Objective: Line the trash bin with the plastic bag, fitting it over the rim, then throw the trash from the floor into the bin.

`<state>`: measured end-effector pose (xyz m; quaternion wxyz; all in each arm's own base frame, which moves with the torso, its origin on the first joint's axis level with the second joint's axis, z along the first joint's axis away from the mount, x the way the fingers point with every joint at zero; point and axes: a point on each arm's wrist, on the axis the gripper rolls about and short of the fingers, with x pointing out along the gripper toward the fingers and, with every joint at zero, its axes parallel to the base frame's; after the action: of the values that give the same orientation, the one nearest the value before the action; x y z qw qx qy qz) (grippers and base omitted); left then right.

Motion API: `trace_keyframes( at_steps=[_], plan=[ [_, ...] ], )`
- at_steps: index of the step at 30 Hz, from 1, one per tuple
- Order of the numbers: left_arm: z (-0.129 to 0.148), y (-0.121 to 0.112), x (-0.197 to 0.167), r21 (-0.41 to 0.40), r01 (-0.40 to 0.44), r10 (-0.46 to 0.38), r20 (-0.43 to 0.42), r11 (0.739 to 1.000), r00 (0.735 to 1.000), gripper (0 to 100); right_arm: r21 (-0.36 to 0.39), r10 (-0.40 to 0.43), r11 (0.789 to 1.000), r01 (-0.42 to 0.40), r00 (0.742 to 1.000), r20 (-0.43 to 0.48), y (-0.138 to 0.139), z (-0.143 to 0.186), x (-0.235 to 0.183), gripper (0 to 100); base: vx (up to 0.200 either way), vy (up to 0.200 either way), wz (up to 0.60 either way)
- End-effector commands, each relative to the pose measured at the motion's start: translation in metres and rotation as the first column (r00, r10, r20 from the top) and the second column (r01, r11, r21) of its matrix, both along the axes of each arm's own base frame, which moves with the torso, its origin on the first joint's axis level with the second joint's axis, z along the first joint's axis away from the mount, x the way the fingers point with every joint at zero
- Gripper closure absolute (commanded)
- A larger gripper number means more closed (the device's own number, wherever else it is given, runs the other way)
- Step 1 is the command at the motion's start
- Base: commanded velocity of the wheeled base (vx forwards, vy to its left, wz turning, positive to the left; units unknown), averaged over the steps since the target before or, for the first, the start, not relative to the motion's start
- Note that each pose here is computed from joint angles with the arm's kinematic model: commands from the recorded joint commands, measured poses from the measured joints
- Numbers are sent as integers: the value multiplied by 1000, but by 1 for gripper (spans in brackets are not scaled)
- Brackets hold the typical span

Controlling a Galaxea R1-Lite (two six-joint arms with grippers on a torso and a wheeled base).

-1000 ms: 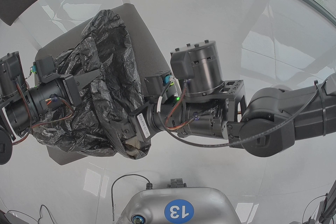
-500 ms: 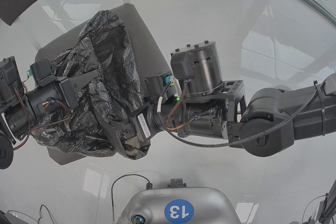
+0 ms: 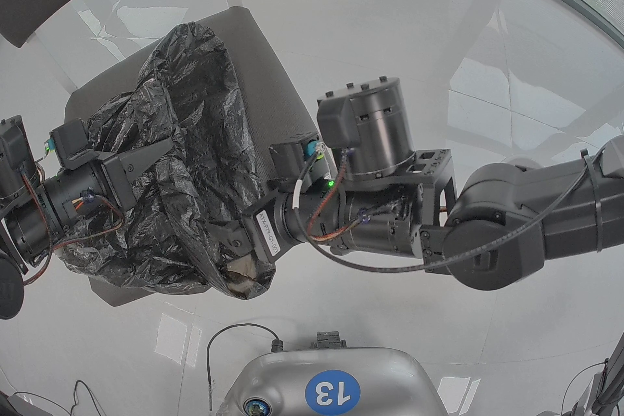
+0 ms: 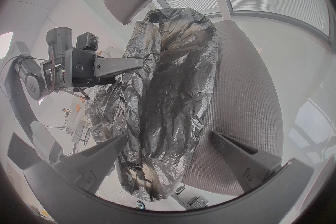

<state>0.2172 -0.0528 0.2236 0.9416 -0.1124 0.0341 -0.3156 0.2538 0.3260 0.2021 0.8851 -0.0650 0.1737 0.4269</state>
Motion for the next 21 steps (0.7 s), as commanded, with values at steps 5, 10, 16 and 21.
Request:
trace_keyframes(
  at_steps=[5, 10, 16, 21],
  plan=[
    [-3, 0, 1, 3, 6, -6, -11, 1000, 1000, 100, -18, -4, 1000, 3, 1000, -7, 4, -8, 2, 100, 0, 0, 0],
    [-4, 0, 3, 4, 6, -6, -17, 1000, 1000, 100, -29, 4, 1000, -4, 1000, -10, 9, -13, 1, 100, 0, 0, 0],
    [-4, 0, 5, 3, 4, -4, -18, 1000, 1000, 100, -12, 17, 1000, -17, 1000, 3, 18, -9, -1, 100, 0, 0, 0],
    [-4, -1, 5, 3, 8, -7, -20, 1000, 1000, 100, -4, 15, 1000, -14, 1000, 15, 18, -6, 1, 100, 0, 0, 0]
  ],
)
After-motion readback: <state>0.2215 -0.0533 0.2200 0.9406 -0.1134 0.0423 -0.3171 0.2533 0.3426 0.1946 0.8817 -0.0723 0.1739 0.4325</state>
